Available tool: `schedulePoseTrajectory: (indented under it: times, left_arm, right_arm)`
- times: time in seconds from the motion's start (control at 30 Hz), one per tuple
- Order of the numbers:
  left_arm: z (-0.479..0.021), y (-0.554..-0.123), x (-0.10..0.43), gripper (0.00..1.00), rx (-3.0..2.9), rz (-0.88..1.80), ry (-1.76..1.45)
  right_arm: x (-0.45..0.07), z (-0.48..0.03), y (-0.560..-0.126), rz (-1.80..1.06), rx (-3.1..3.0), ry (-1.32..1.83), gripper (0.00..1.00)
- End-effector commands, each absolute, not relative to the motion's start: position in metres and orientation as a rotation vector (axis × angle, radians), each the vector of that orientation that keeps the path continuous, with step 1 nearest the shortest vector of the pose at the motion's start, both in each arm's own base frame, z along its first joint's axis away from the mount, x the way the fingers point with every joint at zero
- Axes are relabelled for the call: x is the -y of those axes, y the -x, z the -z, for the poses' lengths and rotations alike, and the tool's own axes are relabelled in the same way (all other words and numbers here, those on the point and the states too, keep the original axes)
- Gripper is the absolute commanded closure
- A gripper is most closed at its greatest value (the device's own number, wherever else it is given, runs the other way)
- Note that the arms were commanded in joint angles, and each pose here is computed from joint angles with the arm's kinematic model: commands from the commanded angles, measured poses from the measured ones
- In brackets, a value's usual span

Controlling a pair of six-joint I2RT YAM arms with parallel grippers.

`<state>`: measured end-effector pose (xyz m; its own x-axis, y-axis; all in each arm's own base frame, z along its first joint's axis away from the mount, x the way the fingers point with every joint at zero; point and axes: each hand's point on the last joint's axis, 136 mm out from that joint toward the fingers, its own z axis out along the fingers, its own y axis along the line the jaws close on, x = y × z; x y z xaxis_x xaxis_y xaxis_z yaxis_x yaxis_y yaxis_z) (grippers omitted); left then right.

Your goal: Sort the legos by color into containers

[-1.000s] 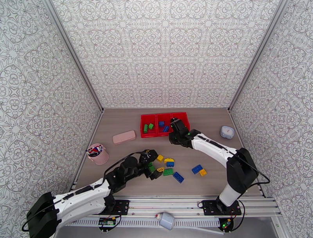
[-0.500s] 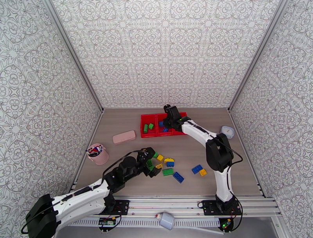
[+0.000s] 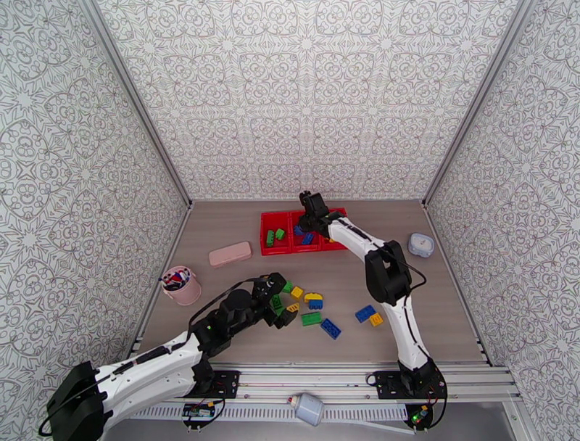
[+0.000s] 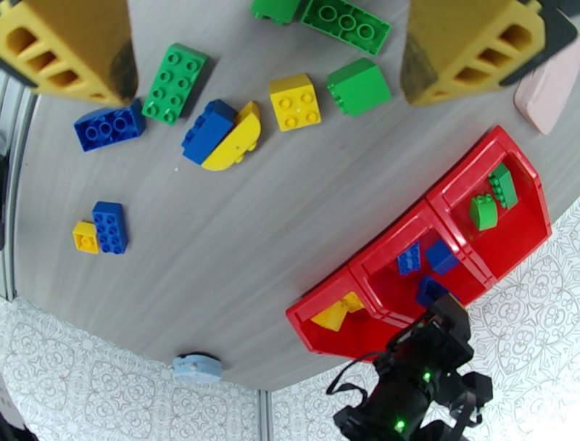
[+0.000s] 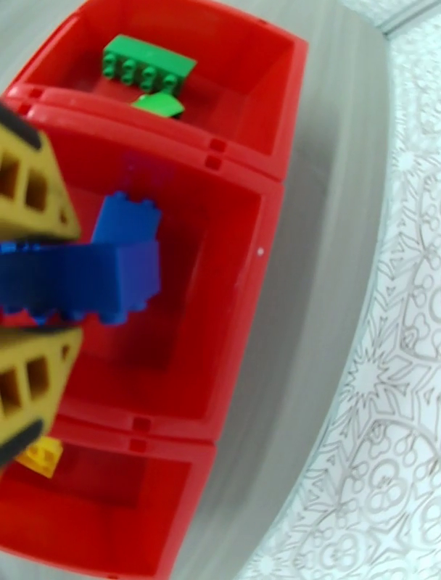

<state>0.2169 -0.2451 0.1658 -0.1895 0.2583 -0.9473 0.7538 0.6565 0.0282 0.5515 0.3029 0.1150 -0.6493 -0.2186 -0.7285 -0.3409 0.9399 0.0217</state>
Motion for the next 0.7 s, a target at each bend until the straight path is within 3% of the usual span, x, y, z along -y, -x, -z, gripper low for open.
schedulePoseTrajectory:
  times: [0.0, 0.33, 0.67]
  left_arm:
    - [-0.158, -0.216, 0.239, 0.0, -1.775, 0.538, -0.817]
    - [-0.165, -0.214, 0.237, 0.0, -1.735, 0.547, -0.83]
    - [-0.18, -0.197, 0.247, 0.0, -1.646, 0.632, -0.925]
  right_arm:
    - [-0.302, -0.14, -0.553, -0.217, -2.273, 0.369, 0.47]
    - [-0.286, -0.184, -0.502, -0.339, -2.206, 0.279, 0.22]
    - [-0.223, -0.164, -0.41, -0.294, -2.313, 0.19, 0.12]
